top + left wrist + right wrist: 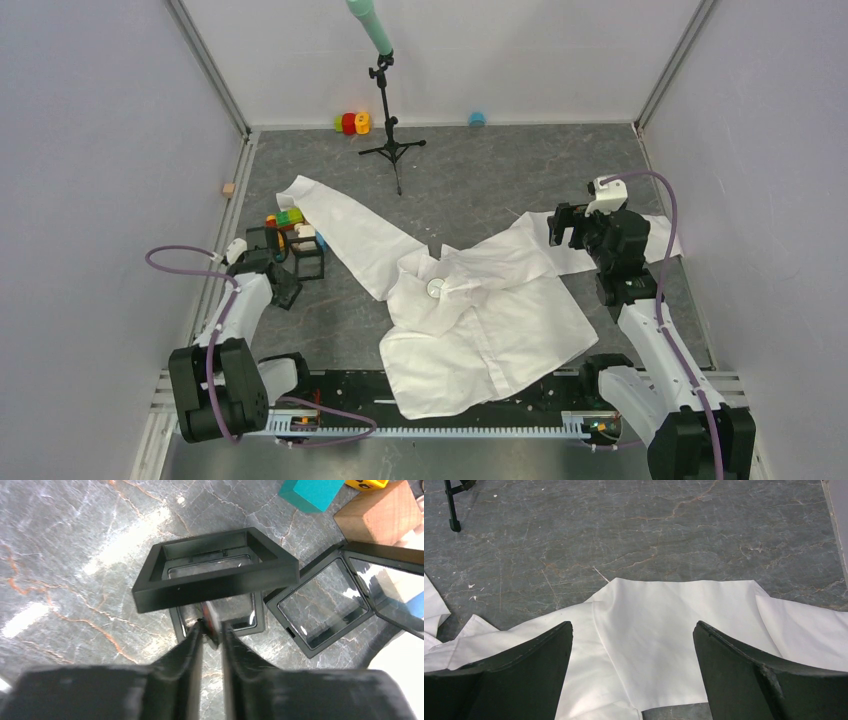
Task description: Pin the brooch onto the clothing
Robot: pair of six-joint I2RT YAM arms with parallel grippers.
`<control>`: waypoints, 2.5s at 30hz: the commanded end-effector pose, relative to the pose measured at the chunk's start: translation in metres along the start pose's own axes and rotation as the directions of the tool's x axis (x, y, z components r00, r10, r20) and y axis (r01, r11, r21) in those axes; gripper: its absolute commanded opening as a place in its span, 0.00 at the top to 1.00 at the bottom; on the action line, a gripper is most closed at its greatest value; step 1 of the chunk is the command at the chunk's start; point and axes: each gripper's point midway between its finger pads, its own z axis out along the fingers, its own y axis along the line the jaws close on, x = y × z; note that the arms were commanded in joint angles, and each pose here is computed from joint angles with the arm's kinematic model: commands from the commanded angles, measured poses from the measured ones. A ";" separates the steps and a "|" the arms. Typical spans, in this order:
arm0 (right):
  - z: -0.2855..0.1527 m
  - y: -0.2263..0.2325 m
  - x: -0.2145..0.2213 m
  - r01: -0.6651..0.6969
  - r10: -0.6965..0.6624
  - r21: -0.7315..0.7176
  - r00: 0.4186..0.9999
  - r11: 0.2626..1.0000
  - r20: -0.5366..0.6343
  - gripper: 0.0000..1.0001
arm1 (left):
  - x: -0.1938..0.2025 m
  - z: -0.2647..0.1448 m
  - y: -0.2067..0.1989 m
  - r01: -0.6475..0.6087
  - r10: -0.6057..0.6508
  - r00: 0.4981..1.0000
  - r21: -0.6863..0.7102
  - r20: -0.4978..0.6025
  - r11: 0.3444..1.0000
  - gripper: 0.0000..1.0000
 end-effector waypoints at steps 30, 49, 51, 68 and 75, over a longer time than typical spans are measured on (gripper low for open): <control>-0.036 0.117 -0.085 0.092 0.048 -0.633 0.979 0.769 0.200 0.02 | 0.015 -0.233 -0.139 -0.487 0.322 0.851 0.852 0.414 0.191 0.98; -0.105 0.255 -0.091 0.049 0.013 -0.955 0.998 0.291 0.055 0.08 | 0.118 -0.401 -0.166 -0.120 0.515 0.687 0.779 0.513 -0.616 0.98; -0.106 0.255 -0.090 0.035 0.001 -0.958 0.999 0.286 0.036 0.08 | 0.123 -0.401 -0.162 -0.094 0.537 0.665 0.771 0.520 -0.630 0.98; -0.122 0.282 -0.086 -0.140 0.016 -0.976 0.990 0.165 -0.139 0.28 | 0.151 -0.381 -0.156 -0.068 0.595 0.562 0.749 0.575 -0.659 0.98; -0.129 0.290 -0.082 -0.146 0.002 -0.981 0.989 0.131 -0.147 0.33 | 0.153 -0.380 -0.156 -0.068 0.597 0.559 0.750 0.575 -0.658 0.98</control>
